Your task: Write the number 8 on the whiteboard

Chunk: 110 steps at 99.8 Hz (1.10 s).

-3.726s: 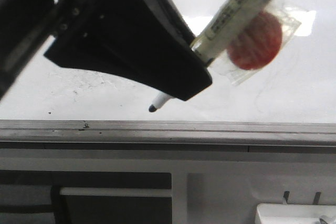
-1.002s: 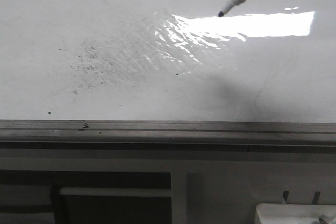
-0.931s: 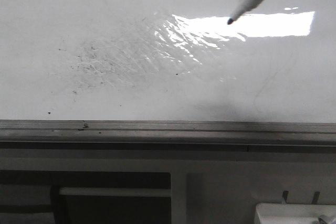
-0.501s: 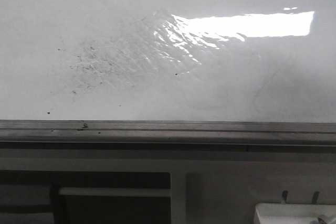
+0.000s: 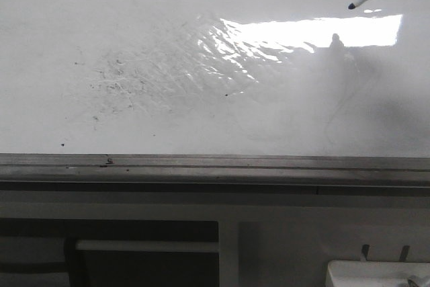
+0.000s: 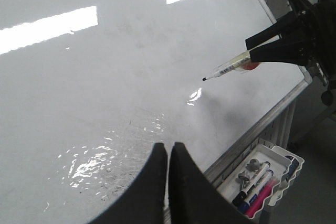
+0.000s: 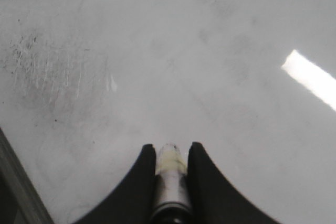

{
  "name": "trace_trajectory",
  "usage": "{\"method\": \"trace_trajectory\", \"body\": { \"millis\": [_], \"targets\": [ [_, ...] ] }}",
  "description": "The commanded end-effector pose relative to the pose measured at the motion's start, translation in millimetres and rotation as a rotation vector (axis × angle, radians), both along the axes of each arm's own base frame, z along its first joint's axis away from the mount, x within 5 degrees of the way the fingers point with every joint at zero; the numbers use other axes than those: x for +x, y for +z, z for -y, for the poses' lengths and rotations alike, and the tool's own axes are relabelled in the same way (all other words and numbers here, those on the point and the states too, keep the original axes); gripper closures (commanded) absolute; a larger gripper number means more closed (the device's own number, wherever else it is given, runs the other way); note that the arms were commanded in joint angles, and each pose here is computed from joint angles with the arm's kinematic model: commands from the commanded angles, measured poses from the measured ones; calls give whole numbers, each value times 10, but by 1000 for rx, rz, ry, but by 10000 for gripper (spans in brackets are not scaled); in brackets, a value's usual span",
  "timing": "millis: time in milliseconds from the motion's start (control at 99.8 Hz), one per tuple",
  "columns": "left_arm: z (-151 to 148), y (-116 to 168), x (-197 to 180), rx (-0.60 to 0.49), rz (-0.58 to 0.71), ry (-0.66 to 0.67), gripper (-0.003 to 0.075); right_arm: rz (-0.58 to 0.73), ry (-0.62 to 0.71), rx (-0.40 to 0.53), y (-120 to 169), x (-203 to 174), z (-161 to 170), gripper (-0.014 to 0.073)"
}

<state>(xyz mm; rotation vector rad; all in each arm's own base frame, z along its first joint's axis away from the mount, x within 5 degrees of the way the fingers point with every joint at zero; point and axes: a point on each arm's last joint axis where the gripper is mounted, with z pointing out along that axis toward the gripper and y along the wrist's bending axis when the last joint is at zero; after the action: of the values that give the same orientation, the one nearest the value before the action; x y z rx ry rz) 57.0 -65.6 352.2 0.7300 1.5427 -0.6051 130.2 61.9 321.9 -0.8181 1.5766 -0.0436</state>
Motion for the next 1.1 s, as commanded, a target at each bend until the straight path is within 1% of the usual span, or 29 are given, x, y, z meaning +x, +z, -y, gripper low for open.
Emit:
{"method": "trace_trajectory", "body": {
  "millis": [0, 80, 210, 270, 501, 641, 771, 881, 1092],
  "targets": [
    [-16, 130, 36, -64, 45, 40, 741, 142, -10, 59, 204, 21, 2, 638],
    [-18, 131, 37, -63, 48, 42, 741, 151, -11, 64, 211, 32, -2, 638],
    [-18, 131, 37, -63, 48, 42, 741, 82, -10, 38, 113, 131, -50, 638],
    [-18, 131, 37, -63, 48, 42, 741, 71, -9, 35, 87, 171, -72, 638],
    [-18, 131, 37, -63, 48, 42, 741, 84, -18, 76, 104, 214, -88, 638],
    [-18, 131, 37, -63, 48, 42, 741, 94, -20, 83, 115, 216, -87, 638],
    [-18, 131, 37, -63, 48, 42, 741, 72, -21, 73, 68, 277, -115, 638],
    [-18, 131, 37, -63, 48, 42, 741, 61, -28, 86, 39, 332, -137, 638],
    [-18, 131, 37, -63, 48, 42, 741, -34, -23, 49, -81, 376, -166, 638]
  ]
}}
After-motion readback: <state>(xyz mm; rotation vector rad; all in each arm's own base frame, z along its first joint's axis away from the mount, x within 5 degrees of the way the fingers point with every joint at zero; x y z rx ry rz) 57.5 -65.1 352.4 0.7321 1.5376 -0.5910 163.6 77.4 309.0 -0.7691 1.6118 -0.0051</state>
